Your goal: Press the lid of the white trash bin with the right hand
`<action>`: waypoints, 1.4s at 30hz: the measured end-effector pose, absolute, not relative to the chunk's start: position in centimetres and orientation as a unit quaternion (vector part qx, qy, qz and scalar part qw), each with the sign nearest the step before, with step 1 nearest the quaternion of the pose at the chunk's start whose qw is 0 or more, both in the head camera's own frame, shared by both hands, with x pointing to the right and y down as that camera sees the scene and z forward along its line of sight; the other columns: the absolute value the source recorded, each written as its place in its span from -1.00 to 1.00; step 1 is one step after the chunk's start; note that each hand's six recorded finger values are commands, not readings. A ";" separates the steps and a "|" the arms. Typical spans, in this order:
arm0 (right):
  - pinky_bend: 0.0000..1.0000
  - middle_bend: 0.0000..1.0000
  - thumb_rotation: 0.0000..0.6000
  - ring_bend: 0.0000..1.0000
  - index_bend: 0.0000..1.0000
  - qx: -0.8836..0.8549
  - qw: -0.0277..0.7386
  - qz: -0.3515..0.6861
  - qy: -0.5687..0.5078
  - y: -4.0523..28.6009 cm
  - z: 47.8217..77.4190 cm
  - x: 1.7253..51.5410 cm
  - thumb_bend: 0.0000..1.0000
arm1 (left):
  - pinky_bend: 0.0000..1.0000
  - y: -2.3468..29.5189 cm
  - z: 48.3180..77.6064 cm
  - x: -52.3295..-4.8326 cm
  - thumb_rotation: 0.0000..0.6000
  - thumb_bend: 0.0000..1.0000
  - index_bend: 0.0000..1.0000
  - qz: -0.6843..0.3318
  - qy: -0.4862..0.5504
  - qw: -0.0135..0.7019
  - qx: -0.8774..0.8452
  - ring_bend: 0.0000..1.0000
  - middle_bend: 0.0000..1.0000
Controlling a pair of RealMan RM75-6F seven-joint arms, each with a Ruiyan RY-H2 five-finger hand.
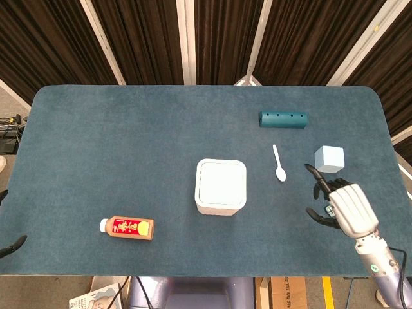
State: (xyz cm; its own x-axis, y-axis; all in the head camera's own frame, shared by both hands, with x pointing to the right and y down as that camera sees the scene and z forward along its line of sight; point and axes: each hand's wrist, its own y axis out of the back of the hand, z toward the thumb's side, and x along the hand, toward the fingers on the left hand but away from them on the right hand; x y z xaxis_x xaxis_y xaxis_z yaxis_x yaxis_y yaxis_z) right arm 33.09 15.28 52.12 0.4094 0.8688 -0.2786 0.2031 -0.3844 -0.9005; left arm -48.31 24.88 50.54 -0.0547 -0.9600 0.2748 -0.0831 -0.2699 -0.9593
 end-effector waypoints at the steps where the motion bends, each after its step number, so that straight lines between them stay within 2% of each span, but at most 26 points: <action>1: 0.27 0.54 1.00 0.49 -0.89 -0.739 0.415 0.394 -0.357 14.9 52.2 32.4 0.03 | -1.00 24.9 50.5 -48.3 1.00 -0.95 -0.79 -0.561 0.462 0.391 -0.565 -1.00 -1.00; 4: 0.34 0.60 1.00 0.54 -0.88 -0.761 0.411 0.378 -0.330 14.1 52.4 30.7 0.20 | -1.00 24.9 50.5 -48.3 1.00 -0.95 -0.79 -0.561 0.463 0.392 -0.564 -1.00 -1.00; 9: 0.34 0.60 1.00 0.54 -0.87 -0.783 0.408 0.367 -0.293 13.4 53.1 28.6 0.27 | -1.00 24.9 50.5 -48.3 1.00 -0.95 -0.79 -0.561 0.463 0.392 -0.563 -1.00 -1.00; 24: 0.34 0.60 1.00 0.54 -0.85 -0.806 0.429 0.362 -0.190 15.0 55.3 23.5 0.27 | -1.00 24.8 50.4 -48.5 1.00 -0.95 -0.79 -0.563 0.470 0.389 -0.557 -1.00 -1.00; 42: 0.34 0.60 1.00 0.54 -0.70 -0.804 0.432 0.376 -0.161 15.1 56.8 20.9 0.27 | -1.00 24.6 50.3 -49.1 1.00 -0.95 -0.79 -0.568 0.477 0.384 -0.550 -1.00 -1.00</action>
State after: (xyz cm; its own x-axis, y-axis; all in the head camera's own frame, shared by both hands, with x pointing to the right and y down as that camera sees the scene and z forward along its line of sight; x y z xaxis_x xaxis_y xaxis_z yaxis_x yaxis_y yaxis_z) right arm 20.89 15.14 56.83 0.6661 0.5834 -0.4647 -0.0659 -0.5746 -0.8158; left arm -49.06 24.62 50.32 -0.1000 -0.9607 0.2591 -0.0890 -0.2508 -0.9639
